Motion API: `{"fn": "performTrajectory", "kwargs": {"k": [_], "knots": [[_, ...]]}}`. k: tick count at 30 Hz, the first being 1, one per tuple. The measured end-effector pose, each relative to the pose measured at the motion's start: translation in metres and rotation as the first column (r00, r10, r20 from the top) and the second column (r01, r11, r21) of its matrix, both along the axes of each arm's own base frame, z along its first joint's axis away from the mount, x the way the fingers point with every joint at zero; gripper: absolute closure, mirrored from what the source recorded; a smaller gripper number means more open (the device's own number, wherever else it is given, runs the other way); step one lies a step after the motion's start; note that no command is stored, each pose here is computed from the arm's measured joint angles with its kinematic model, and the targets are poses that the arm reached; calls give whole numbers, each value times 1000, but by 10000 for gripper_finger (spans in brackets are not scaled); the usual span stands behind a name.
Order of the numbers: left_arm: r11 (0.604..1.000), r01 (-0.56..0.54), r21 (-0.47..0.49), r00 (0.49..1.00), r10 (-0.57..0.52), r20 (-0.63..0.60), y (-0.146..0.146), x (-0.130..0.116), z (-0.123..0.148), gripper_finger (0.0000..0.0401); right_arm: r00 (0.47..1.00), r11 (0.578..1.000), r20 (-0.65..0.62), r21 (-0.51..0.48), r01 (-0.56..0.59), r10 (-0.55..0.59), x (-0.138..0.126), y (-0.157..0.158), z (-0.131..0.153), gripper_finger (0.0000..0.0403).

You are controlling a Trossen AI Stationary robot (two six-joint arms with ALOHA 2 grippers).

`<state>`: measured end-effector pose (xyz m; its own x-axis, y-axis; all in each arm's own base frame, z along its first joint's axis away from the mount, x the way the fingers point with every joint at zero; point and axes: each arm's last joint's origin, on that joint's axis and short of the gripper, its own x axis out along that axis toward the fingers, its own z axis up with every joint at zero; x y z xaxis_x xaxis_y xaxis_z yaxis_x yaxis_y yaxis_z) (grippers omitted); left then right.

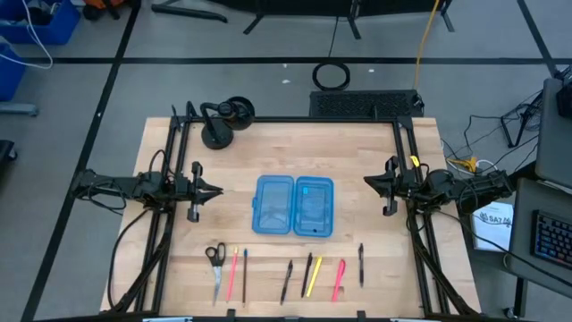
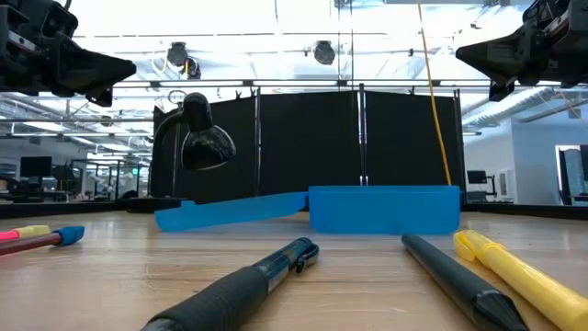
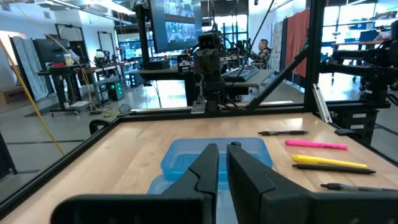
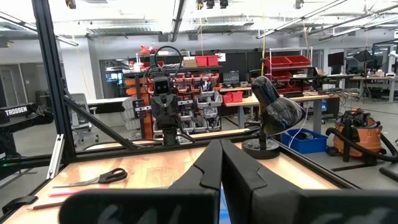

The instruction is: Pick & place school supplies into a supply box

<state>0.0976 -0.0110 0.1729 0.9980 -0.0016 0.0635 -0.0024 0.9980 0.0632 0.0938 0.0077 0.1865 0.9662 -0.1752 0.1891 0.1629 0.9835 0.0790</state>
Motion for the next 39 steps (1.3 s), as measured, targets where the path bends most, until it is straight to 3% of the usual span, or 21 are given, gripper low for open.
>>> {"fn": "performTrajectory", "kwargs": {"k": [39], "knots": [[1000, 0, 0, 1000, 0, 0, 0, 0, 0, 364, 1000, 1000, 16, 3, 0, 0, 0, 0, 2, 403]]}}
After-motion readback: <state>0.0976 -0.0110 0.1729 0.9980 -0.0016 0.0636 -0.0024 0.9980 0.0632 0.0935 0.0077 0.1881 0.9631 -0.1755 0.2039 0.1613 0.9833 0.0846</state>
